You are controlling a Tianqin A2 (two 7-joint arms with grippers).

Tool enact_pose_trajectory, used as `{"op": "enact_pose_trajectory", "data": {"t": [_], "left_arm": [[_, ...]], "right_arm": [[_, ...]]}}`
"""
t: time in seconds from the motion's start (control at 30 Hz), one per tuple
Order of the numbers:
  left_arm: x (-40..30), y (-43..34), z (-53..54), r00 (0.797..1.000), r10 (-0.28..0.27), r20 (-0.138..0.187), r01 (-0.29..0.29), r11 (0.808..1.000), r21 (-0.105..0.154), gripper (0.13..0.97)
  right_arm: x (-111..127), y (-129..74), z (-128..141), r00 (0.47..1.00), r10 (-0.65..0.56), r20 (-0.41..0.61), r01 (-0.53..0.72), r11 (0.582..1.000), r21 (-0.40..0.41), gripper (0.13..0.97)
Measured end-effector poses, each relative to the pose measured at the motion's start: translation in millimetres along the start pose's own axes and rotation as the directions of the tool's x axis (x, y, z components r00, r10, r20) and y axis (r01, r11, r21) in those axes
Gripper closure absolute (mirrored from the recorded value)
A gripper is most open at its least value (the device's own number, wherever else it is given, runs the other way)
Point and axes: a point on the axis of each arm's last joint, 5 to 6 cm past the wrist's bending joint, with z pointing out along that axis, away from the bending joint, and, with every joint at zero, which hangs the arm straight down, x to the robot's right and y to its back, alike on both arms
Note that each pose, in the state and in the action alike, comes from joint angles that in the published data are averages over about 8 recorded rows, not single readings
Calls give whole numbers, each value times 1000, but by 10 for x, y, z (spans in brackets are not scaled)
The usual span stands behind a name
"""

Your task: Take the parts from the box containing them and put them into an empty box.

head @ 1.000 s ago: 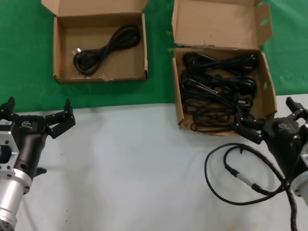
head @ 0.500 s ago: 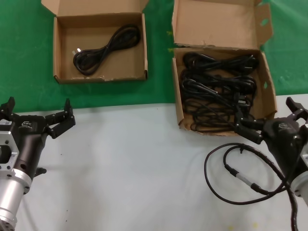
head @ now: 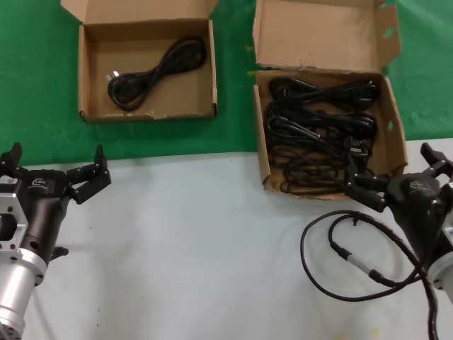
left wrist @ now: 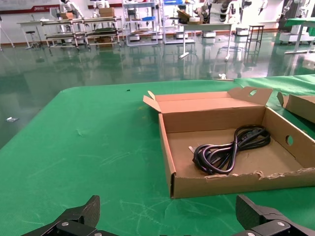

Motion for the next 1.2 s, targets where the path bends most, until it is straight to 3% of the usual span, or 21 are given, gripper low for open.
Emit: {"op": "enact_pose_trajectory", "data": {"t": [1.2], "left_arm": [[0,0,0,1000,0,0,0,1000,0,132]], "right_arm": [[0,0,0,1000,0,0,0,1000,0,130]]}}
